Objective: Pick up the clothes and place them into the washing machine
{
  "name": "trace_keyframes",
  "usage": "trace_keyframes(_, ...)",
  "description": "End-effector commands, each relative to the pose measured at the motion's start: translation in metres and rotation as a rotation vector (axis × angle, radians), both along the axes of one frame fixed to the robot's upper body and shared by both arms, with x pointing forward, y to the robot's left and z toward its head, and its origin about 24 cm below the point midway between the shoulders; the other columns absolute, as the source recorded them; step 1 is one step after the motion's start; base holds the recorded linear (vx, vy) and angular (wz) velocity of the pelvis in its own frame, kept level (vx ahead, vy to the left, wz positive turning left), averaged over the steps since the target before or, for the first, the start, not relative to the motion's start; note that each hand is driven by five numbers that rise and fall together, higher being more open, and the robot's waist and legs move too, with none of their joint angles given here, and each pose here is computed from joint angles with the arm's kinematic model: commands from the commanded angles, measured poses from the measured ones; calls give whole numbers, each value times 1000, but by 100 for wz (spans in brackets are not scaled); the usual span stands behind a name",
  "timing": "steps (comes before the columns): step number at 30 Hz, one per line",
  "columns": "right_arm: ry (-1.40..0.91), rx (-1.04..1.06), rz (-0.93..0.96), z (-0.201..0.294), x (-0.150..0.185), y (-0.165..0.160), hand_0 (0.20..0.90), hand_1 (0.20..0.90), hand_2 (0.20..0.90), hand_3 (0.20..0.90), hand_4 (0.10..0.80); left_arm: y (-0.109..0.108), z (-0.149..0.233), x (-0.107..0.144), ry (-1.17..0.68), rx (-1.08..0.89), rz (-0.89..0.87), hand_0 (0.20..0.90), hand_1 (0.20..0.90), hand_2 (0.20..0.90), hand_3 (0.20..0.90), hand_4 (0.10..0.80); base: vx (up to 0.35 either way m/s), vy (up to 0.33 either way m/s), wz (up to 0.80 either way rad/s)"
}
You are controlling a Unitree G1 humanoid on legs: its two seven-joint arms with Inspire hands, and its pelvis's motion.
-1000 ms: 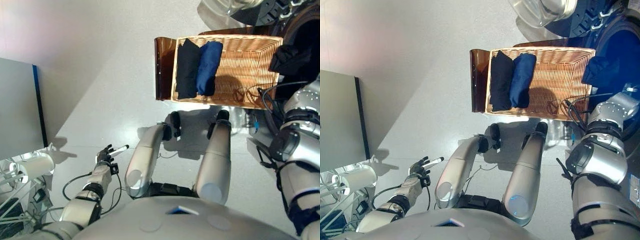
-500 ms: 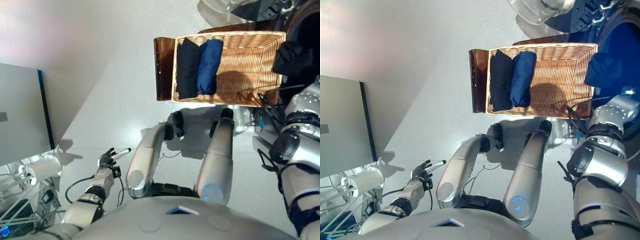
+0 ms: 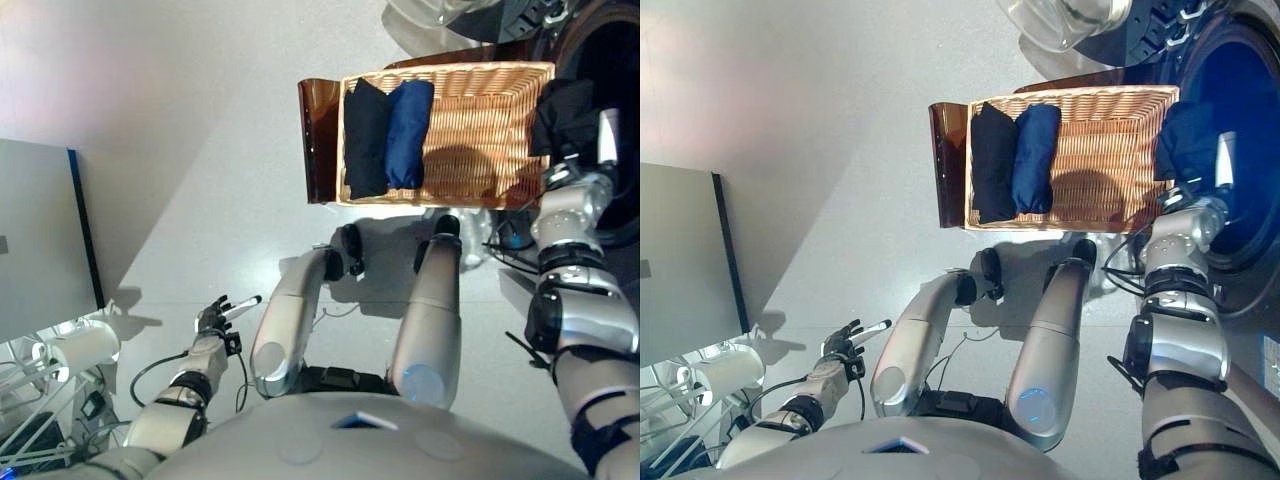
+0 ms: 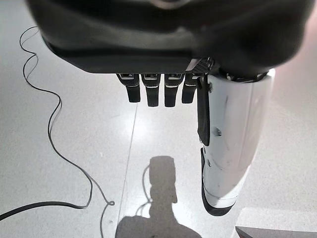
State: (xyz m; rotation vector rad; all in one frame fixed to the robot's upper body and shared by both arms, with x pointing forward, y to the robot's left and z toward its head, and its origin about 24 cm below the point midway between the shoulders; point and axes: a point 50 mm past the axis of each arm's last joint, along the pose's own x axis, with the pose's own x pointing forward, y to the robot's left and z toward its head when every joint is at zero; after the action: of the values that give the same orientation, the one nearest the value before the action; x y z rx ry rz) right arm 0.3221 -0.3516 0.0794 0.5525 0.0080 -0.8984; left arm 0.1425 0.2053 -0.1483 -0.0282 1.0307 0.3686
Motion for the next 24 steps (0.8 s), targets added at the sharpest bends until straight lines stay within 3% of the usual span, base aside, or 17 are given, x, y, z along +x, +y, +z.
trace_keyframes(1, -43, -173, 54, 24, 6, 4, 200, 200, 200, 200, 300, 48, -4, -45, 138, 156, 51, 900, 900, 900, 900, 800, 0, 0, 0)
trace_keyframes(5, 21, -216, 2, 27, 3, -6, 200, 200, 200, 200, 300, 51, -3, -43, 134, 174, 45, 900, 900, 900, 900, 800, 0, 0, 0)
trace_keyframes(6, 46, -234, 2, 27, 3, -7, 667, 667, 667, 667, 633, 51, -2, -42, 132, 179, 41, 900, 900, 900, 900, 800, 0, 0, 0)
trace_keyframes(7, 69, -255, 1, 28, 2, -9, 900, 900, 900, 900, 800, 52, -2, -42, 130, 183, 40, 900, 900, 900, 900, 800, 0, 0, 0)
trace_keyframes(24, 295, -578, 24, 43, 5, -14, 900, 900, 900, 900, 800, 61, 3, -39, 104, 230, 31, 900, 900, 900, 900, 800, -1, 0, 0)
